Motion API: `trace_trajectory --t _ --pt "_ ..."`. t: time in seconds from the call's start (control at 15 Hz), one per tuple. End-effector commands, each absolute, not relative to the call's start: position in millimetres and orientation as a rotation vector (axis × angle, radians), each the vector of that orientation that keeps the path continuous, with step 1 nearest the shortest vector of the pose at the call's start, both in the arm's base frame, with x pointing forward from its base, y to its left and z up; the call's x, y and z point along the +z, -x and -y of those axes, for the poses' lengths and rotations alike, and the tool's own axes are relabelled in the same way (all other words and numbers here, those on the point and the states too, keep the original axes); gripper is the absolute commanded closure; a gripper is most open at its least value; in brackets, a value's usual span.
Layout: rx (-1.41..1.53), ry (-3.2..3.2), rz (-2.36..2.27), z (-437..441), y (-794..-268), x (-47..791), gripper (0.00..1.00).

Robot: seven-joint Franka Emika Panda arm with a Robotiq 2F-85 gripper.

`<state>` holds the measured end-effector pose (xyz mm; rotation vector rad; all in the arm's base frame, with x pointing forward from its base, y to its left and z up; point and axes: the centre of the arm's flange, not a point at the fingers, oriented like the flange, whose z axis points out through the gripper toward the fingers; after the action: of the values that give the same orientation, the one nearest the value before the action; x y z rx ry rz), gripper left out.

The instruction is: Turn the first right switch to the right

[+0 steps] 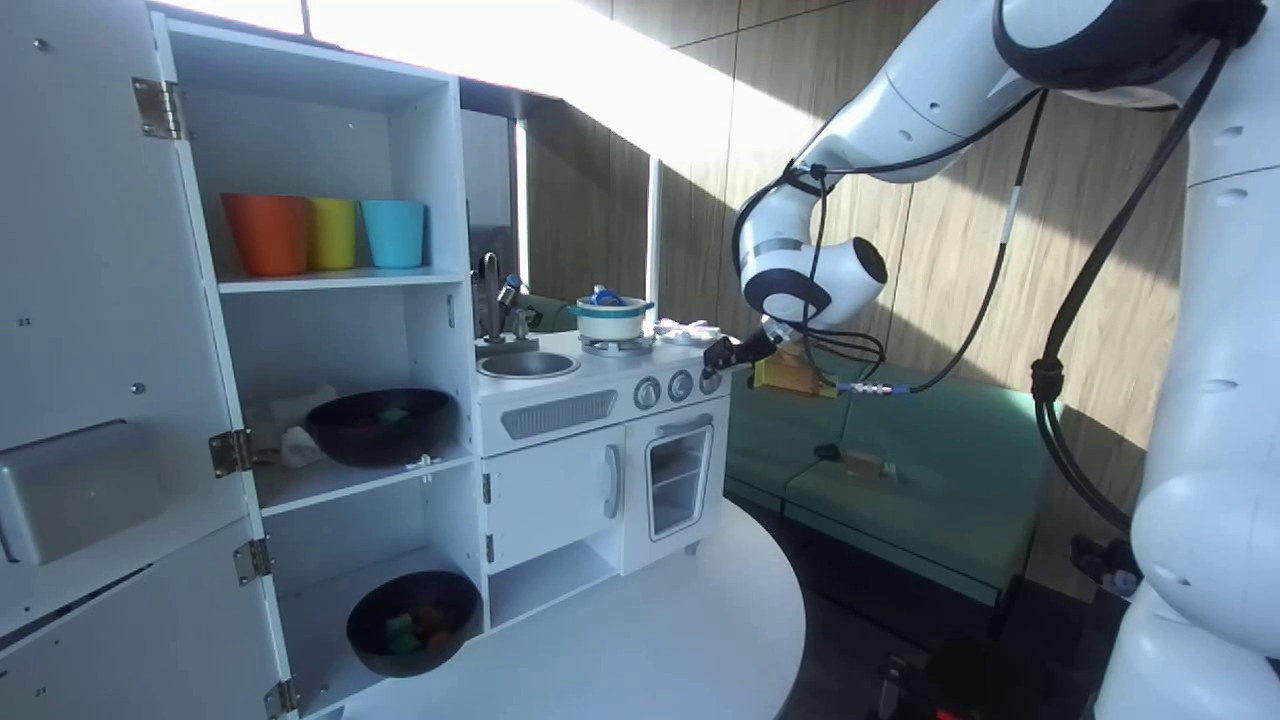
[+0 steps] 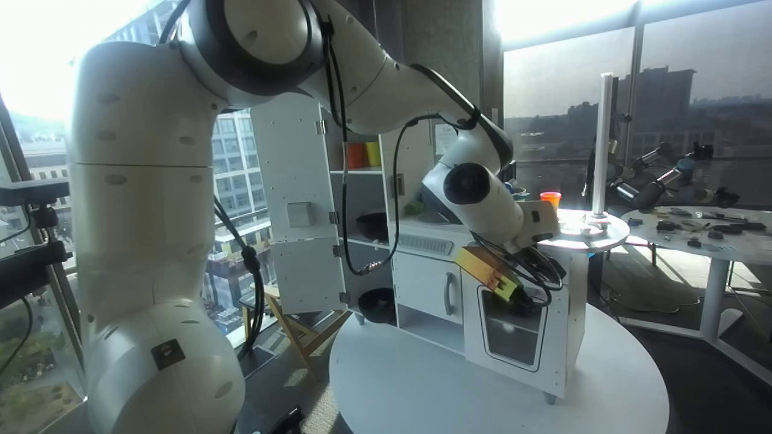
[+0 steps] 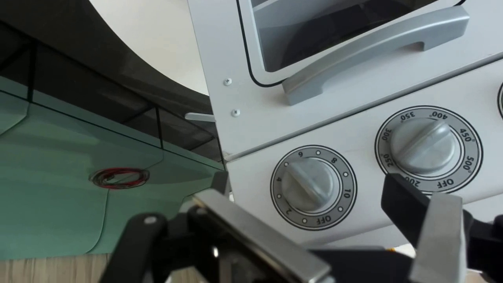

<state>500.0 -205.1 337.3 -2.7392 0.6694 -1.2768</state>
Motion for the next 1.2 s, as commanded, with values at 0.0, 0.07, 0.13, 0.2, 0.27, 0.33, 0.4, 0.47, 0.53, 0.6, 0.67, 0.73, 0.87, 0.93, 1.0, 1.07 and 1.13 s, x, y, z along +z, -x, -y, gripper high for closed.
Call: trace_trajectory --t 0.0,0.07,0.13,0.2,0.27,0.33,0.4,0.47,0.53,0.6,0.67,0.73,0.87,0.93,1.0,1.07,1.13 --pt "-1.270 2.742 -0.666 206 -500 334 0.00" --pt "-1.254 2.747 -0.666 206 -499 328 0.00" --pt "-1.240 2.753 -0.666 206 -499 323 0.00" --pt "-1.231 2.756 -0.666 205 -499 319 0.00" --pt "-1.226 2.759 -0.665 205 -499 317 0.00" --pt "-1.224 2.759 -0.665 205 -499 317 0.00" --pt "-1.271 2.748 -0.673 204 -498 316 0.00" --pt "-1.317 2.732 -0.685 202 -495 314 0.00" --pt "-1.349 2.724 -0.698 200 -491 313 0.00" --pt "-1.382 2.717 -0.705 198 -487 312 0.00" --pt "-1.442 2.700 -0.713 197 -483 312 0.00" --pt "-1.472 2.699 -0.718 199 -482 312 0.00" --pt "-1.506 2.698 -0.724 204 -481 312 0.00" --pt "-1.519 2.701 -0.711 204 -478 308 0.00" --pt "-1.535 2.704 -0.688 203 -475 303 0.00" --pt "-1.540 2.710 -0.653 200 -472 297 0.00" --pt "-1.552 2.718 -0.621 196 -469 289 0.00"
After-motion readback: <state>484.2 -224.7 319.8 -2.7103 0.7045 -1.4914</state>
